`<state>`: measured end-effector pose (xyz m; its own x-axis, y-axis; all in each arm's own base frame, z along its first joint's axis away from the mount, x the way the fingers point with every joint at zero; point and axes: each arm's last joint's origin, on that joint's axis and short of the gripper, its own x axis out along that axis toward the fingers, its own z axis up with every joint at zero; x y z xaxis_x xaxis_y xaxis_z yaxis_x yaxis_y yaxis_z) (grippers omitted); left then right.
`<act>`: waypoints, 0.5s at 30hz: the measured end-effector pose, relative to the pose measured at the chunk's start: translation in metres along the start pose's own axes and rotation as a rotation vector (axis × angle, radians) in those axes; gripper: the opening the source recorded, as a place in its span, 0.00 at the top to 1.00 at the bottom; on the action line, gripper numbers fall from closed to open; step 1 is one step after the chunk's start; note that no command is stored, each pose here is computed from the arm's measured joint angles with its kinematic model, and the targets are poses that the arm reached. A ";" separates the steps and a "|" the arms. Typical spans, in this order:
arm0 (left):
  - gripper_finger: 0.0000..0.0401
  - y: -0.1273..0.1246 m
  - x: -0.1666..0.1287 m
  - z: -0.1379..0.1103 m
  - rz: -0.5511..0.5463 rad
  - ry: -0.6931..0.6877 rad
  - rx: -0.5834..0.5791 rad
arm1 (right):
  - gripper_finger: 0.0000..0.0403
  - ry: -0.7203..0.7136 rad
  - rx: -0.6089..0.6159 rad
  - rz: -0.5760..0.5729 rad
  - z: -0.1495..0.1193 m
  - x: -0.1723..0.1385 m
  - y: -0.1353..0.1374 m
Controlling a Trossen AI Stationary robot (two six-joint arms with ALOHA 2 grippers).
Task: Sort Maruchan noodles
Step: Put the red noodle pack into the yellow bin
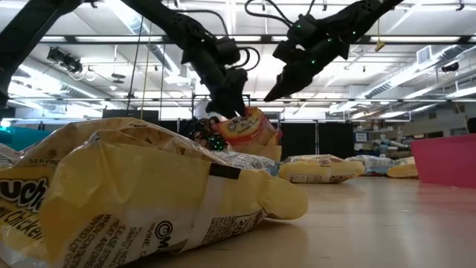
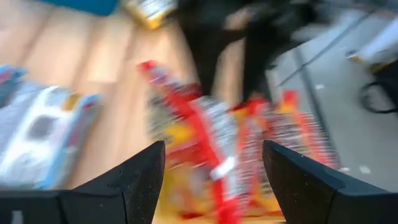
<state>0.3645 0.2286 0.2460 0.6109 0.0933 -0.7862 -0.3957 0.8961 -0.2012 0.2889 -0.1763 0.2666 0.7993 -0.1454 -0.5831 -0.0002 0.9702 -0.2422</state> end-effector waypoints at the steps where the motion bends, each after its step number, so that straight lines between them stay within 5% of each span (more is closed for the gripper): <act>1: 0.47 -0.001 -0.006 0.001 0.012 -0.002 -0.006 | 0.32 0.013 -0.001 0.028 0.000 0.001 0.005; 8: 0.48 -0.011 -0.034 0.005 0.081 -0.040 -0.060 | 0.32 0.033 -0.123 0.139 0.010 0.009 0.036; 15: 0.48 -0.018 -0.060 0.012 0.122 -0.111 -0.049 | 0.32 0.066 -0.298 -0.012 0.008 0.017 0.044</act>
<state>0.3432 0.2118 0.3034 0.6270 0.2497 -0.7379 -0.5029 0.8531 -0.1387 0.3075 -0.1349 0.2524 0.7597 -0.1785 -0.6253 -0.1747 0.8702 -0.4607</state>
